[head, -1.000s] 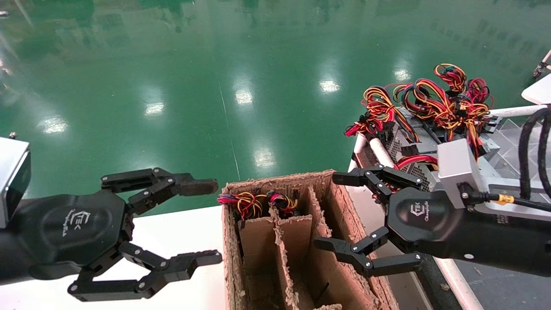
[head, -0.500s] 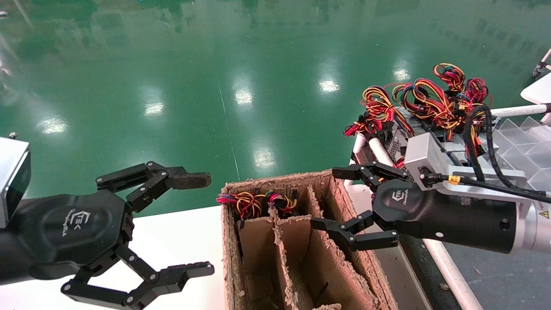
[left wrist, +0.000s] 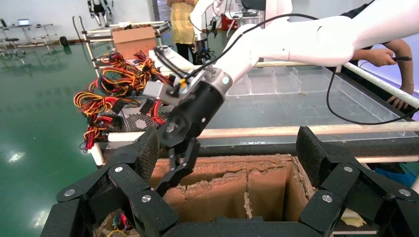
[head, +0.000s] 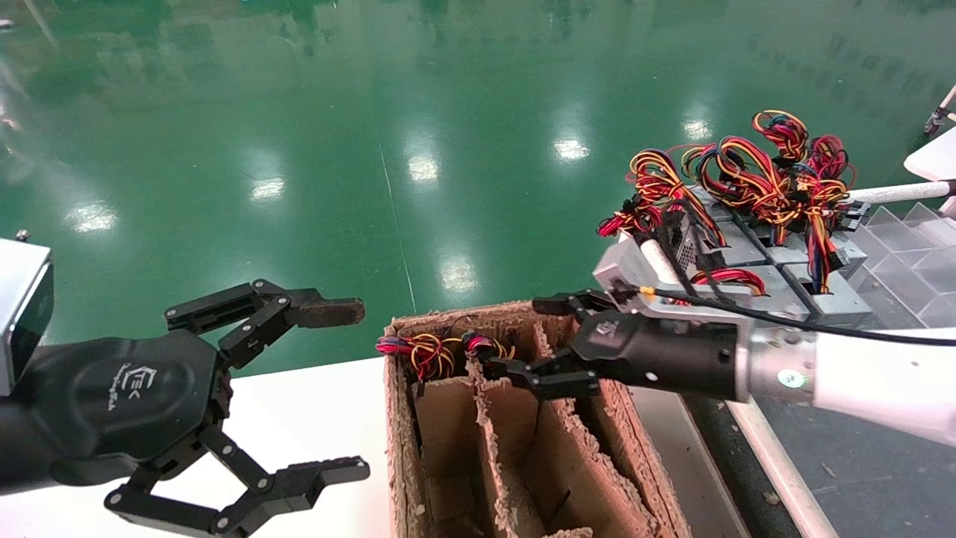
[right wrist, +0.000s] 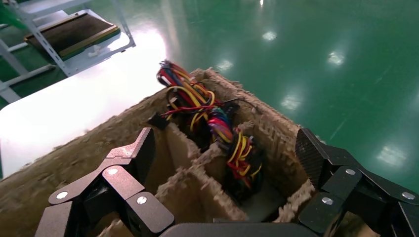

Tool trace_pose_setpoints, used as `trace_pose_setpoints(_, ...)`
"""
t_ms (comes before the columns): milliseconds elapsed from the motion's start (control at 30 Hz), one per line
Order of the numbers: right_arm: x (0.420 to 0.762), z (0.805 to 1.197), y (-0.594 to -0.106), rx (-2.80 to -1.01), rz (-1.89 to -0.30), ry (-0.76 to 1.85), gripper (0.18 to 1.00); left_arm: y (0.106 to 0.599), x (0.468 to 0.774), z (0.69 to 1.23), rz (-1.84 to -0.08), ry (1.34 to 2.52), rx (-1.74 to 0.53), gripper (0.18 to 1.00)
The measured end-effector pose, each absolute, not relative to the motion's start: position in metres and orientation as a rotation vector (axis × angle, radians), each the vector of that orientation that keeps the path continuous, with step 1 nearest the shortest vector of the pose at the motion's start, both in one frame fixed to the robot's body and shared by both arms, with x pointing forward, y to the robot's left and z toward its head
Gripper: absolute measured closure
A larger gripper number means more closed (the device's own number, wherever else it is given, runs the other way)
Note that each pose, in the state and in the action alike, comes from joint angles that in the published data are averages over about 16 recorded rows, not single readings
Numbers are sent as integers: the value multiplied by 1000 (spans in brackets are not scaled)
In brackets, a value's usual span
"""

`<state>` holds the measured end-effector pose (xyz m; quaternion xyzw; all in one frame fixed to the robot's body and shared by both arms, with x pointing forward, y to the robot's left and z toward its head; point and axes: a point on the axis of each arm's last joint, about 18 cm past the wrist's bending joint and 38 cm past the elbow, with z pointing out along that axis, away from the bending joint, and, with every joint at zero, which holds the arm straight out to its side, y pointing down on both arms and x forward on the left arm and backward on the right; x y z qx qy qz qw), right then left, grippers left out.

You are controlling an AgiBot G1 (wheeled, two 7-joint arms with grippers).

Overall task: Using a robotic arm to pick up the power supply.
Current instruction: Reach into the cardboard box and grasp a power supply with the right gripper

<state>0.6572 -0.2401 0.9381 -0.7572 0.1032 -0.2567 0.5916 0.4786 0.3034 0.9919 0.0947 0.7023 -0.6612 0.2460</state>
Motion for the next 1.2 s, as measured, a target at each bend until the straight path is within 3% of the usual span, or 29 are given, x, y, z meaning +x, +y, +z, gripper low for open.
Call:
trace_pose_setpoints(400,681,925,-218,-1795,-583,220,218,303,479,992,-1804,1916,258,184)
trace_pose_setpoints(600,689,920,-214,-1800,-597,218,281,303,479,992,-1804,1916,258,184)
trace_pose_setpoints(800,693,917,-213,-1797,-608,216,376,303,479,992,-1804,1916,258,184)
trace_pose_setpoints(1200,696,913,-215,-1794,-615,210,646,303,479,992,-1804,1916,258,184)
